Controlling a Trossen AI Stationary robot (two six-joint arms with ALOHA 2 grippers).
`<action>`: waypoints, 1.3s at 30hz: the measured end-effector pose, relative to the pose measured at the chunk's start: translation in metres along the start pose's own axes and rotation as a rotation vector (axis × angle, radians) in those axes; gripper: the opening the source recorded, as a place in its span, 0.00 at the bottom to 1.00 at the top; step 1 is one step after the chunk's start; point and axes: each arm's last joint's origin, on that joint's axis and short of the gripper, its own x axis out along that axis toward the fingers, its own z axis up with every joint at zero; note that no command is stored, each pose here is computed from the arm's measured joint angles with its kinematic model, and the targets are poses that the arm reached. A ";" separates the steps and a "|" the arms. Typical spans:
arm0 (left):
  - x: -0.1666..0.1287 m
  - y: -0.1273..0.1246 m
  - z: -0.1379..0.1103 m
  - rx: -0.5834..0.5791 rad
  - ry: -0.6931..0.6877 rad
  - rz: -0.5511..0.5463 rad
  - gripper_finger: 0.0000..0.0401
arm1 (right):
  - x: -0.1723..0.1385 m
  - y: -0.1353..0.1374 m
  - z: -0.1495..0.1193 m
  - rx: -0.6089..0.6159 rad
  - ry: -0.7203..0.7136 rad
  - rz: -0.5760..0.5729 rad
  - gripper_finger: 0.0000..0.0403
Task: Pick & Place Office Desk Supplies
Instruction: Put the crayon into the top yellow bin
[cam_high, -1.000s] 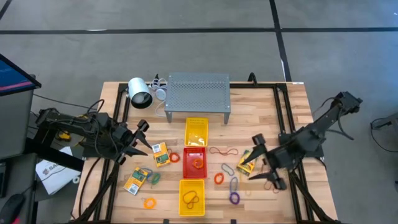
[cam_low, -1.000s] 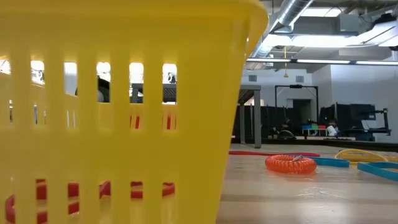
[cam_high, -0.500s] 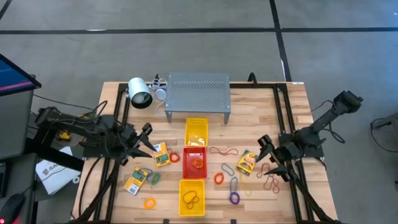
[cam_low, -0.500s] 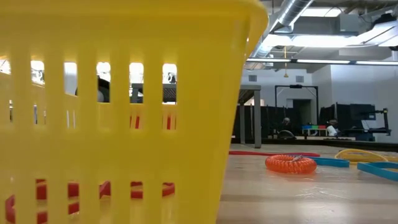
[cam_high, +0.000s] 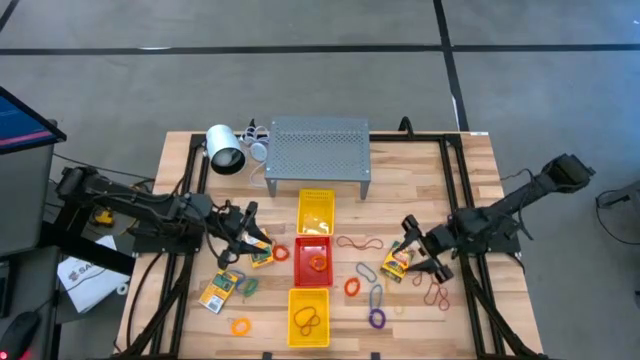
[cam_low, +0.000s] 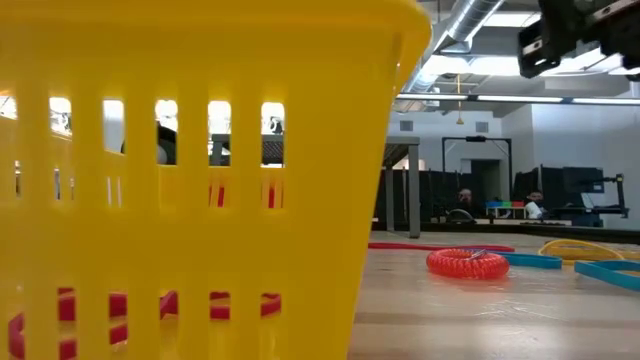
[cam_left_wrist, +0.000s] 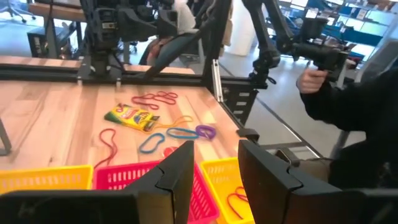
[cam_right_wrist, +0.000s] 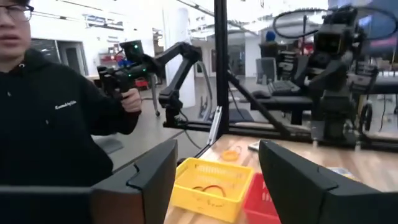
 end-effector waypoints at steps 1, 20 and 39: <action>0.000 0.000 0.001 0.001 -0.008 -0.001 0.30 | -0.001 -0.003 0.001 -0.018 -0.014 0.014 0.53; -0.001 0.004 -0.004 -0.050 0.023 0.125 0.30 | -0.034 -0.079 -0.019 0.308 0.109 -0.364 0.41; 0.017 -0.003 -0.032 -0.272 0.434 0.234 0.30 | -0.023 -0.063 -0.021 0.342 0.123 -0.244 0.45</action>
